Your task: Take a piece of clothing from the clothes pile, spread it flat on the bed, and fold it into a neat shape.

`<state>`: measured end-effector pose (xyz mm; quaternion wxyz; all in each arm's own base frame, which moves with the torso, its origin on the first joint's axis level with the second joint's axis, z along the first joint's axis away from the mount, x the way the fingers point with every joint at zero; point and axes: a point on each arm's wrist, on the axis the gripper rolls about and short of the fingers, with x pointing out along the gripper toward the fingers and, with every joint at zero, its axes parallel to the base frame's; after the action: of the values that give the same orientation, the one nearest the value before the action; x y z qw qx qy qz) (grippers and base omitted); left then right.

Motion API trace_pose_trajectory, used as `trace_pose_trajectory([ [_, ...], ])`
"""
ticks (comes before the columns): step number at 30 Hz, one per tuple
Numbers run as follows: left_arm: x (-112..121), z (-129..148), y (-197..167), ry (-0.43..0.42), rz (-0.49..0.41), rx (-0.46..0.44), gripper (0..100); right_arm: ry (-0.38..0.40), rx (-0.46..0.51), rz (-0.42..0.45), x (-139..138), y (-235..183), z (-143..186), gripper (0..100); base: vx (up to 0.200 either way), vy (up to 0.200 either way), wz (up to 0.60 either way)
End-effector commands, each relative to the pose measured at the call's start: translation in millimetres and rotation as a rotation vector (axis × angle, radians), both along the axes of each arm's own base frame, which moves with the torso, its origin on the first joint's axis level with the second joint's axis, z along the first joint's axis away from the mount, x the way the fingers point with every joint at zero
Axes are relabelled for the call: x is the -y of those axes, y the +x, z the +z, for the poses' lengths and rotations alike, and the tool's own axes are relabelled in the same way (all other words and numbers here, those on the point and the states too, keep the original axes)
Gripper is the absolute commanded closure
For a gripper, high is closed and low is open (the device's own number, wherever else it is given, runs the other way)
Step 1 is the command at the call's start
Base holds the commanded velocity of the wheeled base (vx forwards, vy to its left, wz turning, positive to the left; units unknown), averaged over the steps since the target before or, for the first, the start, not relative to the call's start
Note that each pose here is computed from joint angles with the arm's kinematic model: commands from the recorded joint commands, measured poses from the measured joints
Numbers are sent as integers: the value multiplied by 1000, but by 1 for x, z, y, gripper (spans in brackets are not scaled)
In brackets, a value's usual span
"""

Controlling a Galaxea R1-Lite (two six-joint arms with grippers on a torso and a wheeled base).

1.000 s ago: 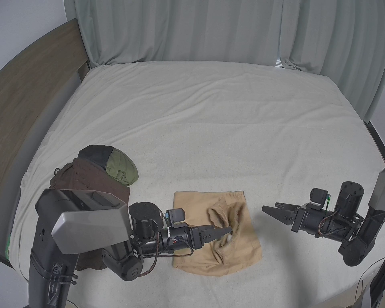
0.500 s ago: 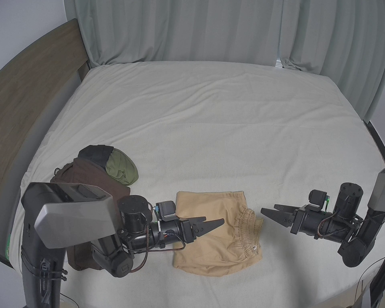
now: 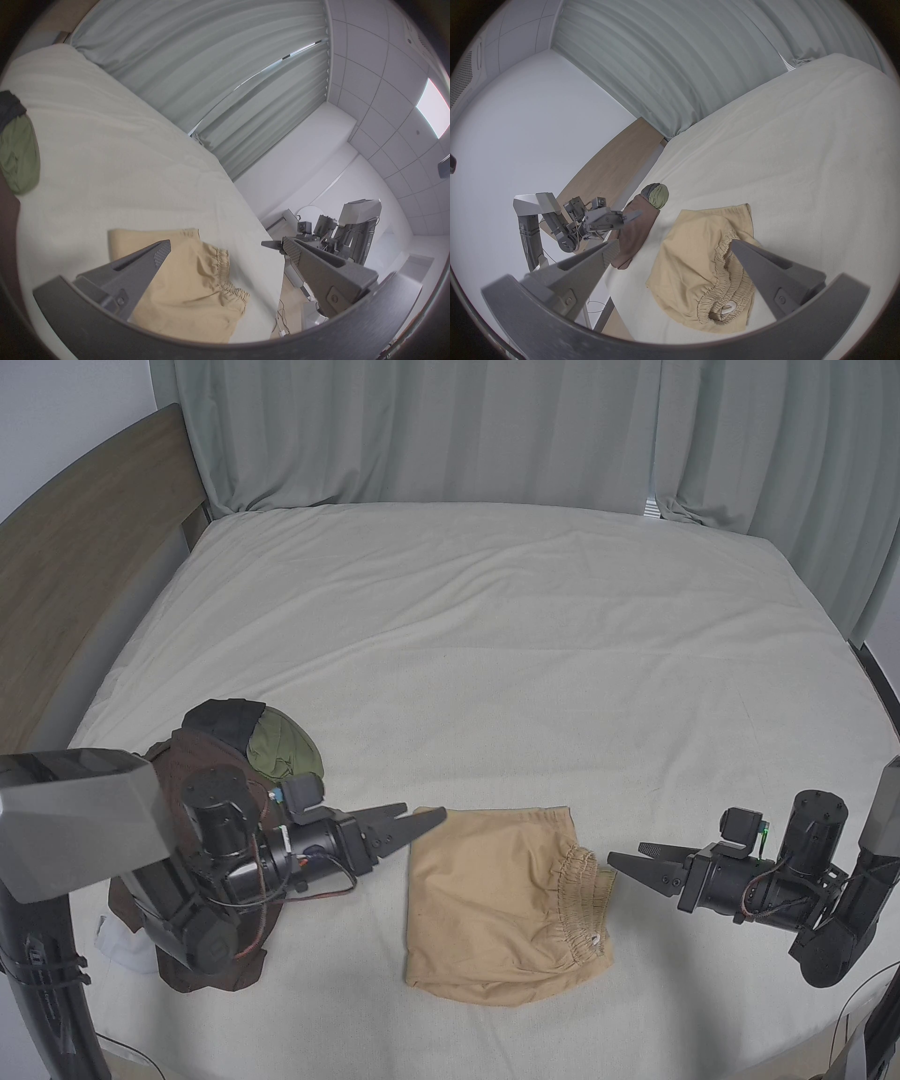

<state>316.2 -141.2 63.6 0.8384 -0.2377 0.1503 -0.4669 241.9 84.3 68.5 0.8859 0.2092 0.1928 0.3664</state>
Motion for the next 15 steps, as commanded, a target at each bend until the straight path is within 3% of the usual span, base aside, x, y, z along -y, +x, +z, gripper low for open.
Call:
trace_pose_trajectory([
  [1,-19,25,-3,-21,34,62,0,-2,-6,0,0,0,-2,0,0,0,0],
  [6,-47,47,-13,-28,92,113,0,-4,-13,2,0,-1,-2,0,0,0,0],
  [15,-82,49,-26,35,155,156,0,-5,-11,14,-3,-3,-2,0,0,0,0],
])
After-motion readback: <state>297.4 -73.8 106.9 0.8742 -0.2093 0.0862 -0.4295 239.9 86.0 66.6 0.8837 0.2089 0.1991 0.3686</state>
